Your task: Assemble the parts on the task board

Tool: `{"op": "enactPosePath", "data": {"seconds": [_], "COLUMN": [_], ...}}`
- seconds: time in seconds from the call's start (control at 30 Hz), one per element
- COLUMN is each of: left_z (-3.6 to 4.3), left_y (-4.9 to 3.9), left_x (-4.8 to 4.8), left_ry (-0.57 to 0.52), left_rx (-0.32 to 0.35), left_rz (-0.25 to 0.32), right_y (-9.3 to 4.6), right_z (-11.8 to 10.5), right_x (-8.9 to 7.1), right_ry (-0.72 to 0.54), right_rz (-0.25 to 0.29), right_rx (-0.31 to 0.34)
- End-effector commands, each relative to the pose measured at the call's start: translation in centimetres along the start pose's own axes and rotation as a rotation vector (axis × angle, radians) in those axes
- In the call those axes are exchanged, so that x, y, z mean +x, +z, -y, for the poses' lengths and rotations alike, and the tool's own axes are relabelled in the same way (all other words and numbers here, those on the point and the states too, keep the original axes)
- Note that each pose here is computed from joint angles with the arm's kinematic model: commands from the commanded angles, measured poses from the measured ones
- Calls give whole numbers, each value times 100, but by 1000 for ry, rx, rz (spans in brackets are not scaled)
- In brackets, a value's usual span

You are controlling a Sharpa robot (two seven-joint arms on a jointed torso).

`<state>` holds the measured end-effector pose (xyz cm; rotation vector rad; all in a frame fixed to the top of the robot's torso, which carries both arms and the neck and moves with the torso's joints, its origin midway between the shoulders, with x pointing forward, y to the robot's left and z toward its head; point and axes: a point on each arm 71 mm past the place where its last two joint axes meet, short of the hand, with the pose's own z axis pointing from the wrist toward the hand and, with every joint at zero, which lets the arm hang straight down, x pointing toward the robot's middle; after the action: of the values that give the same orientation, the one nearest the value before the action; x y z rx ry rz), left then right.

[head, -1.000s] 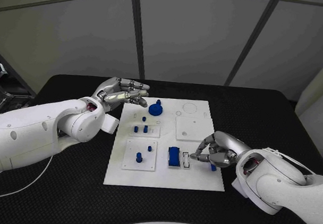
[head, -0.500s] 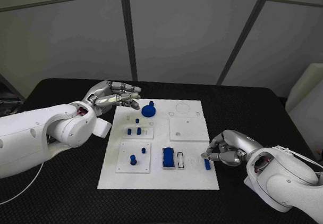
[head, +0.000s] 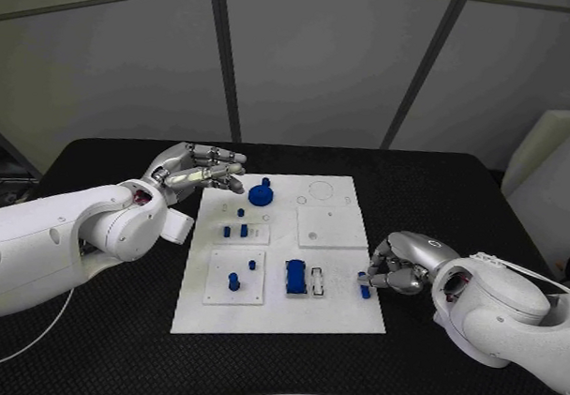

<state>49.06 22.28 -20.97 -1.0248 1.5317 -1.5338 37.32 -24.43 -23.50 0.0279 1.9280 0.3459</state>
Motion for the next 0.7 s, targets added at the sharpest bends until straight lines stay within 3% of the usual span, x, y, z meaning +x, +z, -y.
{"op": "enactPosePath", "data": {"seconds": [0.03,0.7], "left_z": [15,3], "left_y": [3,-6], "left_x": [10,6], "left_ry": [-8,-9], "left_rx": [15,12], "left_rz": [-11,-11], "right_y": [14,152], "right_z": [6,-36], "right_x": [14,100], "right_ry": [-69,-108], "right_rz": [-19,-68], "right_rx": [4,6]}}
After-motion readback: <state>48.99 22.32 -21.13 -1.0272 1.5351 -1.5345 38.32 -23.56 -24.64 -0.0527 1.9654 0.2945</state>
